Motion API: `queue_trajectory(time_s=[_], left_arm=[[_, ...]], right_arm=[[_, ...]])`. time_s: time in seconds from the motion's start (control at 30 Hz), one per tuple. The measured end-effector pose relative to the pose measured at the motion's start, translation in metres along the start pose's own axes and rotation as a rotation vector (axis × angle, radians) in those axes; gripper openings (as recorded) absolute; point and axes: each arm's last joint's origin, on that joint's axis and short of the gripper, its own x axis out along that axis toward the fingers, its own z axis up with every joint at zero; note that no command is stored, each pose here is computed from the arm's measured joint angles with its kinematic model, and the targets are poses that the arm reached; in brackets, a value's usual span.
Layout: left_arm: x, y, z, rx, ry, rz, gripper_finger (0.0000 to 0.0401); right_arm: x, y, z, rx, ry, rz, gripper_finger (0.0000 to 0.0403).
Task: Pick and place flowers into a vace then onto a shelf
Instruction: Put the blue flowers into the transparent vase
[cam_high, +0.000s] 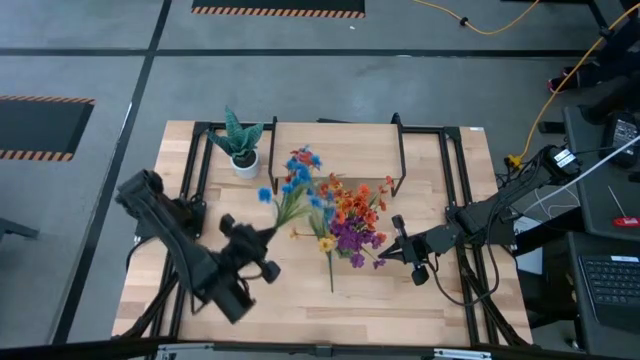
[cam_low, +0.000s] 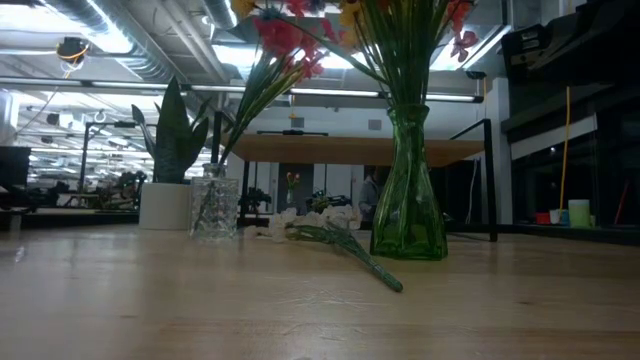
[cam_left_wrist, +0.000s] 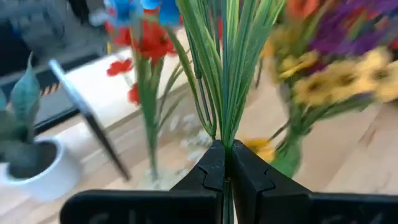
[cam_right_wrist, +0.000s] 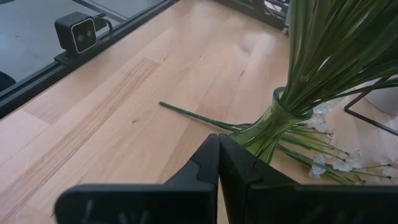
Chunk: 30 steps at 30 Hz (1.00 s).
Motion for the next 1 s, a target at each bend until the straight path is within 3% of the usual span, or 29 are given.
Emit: queue_trajectory(time_s=[0.13,0.23,0.43,0.73,0.9,1.0], left_arm=[[0.004,0.012,0.020,0.089,0.198,-0.044,0.0004],[-0.001,0.005,0.030,0.210,0.163,-0.173,0.0003],[-0.011,-0.010,0.054,0.340,0.076,-0.433,0.0003],[0.004,-0.008,0.064,0.421,0.001,-0.363,0.0003],[0.020,-0.015,0.048,0.465,-0.035,-0.422,0.0003],[0.026,-0.004,0.043,0.453,-0.075,-0.455,0.0003]], right_arm=[[0.000,0.000,0.000,0.000,0.000,0.000,0.0010],[0.000,0.000,0.000,0.000,0.000,0.000,0.0010],[0.000,0.000,0.000,0.000,0.000,0.000,0.0010],[0.000,0.000,0.000,0.000,0.000,0.000,0.0010],[0.000,0.000,0.000,0.000,0.000,0.000,0.0010],[0.000,0.000,0.000,0.000,-0.001,0.000,0.0010]])
